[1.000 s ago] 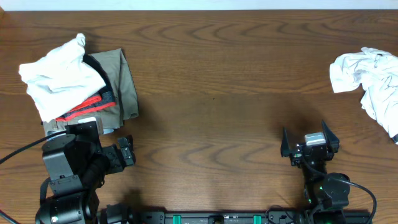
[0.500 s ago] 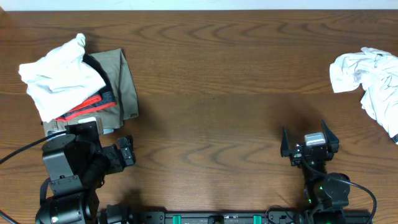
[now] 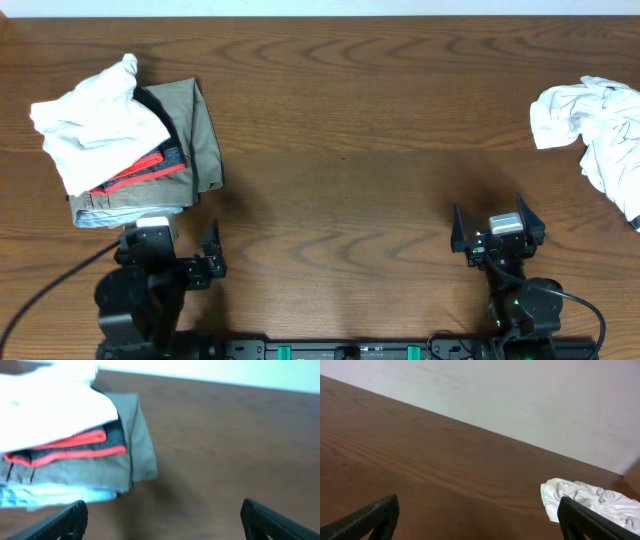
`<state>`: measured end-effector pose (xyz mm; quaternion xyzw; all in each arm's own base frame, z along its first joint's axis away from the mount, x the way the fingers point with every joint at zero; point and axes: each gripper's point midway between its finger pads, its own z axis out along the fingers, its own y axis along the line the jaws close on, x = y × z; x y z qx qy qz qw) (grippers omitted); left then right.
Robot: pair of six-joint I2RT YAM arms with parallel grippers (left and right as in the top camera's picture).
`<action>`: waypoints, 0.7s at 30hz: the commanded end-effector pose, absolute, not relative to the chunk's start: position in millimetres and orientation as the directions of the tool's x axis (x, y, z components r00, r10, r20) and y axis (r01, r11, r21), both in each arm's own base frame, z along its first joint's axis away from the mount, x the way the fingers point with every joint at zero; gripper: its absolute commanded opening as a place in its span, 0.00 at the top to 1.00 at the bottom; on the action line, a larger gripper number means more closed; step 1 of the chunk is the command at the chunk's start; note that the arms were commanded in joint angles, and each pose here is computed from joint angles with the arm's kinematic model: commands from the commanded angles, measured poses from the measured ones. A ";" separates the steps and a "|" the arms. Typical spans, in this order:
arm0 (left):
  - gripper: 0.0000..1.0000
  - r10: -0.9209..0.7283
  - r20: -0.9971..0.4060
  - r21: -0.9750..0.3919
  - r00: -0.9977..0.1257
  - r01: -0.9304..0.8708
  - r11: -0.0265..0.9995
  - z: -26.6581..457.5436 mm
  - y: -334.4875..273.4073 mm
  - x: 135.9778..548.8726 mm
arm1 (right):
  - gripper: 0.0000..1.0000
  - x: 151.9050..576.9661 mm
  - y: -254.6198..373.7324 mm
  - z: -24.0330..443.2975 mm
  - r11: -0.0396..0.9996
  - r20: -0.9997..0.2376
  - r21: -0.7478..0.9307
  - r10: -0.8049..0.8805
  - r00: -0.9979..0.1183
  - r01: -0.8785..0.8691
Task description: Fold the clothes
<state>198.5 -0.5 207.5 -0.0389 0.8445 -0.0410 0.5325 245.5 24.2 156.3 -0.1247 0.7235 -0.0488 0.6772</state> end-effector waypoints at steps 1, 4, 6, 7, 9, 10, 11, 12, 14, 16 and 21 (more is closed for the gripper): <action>0.02 -0.095 -0.927 -0.088 -0.362 -0.036 0.995 191.5 4.6 205.3 | 0.01 245.1 25.1 155.6 0.962 -0.967 -0.244 -0.251 -0.051 -0.120; 0.02 -0.087 -0.957 -0.082 -0.277 -0.031 0.996 184.7 6.0 216.5 | 0.01 245.1 25.1 155.6 0.962 -0.967 -0.244 -0.251 -0.051 -0.120; 0.02 -0.081 -0.974 -0.077 -0.212 -0.025 0.997 182.4 6.6 224.2 | 0.01 245.1 25.1 155.6 0.962 -0.967 -0.244 -0.251 -0.051 -0.120; 0.02 -0.077 -0.981 -0.075 -0.179 -0.022 0.997 182.2 6.6 227.4 | 0.01 245.1 25.1 155.6 0.962 -0.967 -0.244 -0.251 -0.051 -0.120; 0.02 -0.071 -0.991 -0.069 -0.112 -0.022 0.997 182.2 7.7 233.0 | 0.01 245.1 25.1 155.6 0.962 -0.967 -0.244 -0.251 -0.051 -0.120; 0.02 -0.068 -0.994 -0.065 -0.084 -0.028 0.997 183.1 8.9 236.3 | 0.01 245.1 25.1 155.6 0.962 -0.967 -0.244 -0.251 -0.051 -0.120; 0.02 -0.066 -0.996 -0.063 -0.062 -0.039 0.997 182.9 10.9 238.7 | 0.01 245.1 25.1 155.6 0.962 -0.967 -0.244 -0.251 -0.051 -0.120; 0.02 -0.063 -0.997 -0.061 -0.039 -0.046 0.997 183.8 11.9 240.6 | 0.01 245.1 25.1 155.6 0.962 -0.967 -0.244 -0.251 -0.051 -0.120; 0.02 -0.061 -0.998 -0.061 0.007 -0.098 0.993 187.1 20.3 242.5 | 0.01 245.1 25.1 155.6 0.962 -0.967 -0.244 -0.251 -0.051 -0.120; 0.02 -0.059 -0.998 -0.063 0.030 -0.151 0.986 187.4 28.7 242.6 | 0.01 245.1 25.1 155.6 0.962 -0.967 -0.244 -0.251 -0.051 -0.120; 0.02 -0.061 -0.997 -0.050 -0.049 -0.196 0.979 159.6 34.2 243.1 | 0.01 245.1 25.1 155.6 0.962 -0.967 -0.244 -0.251 -0.051 -0.120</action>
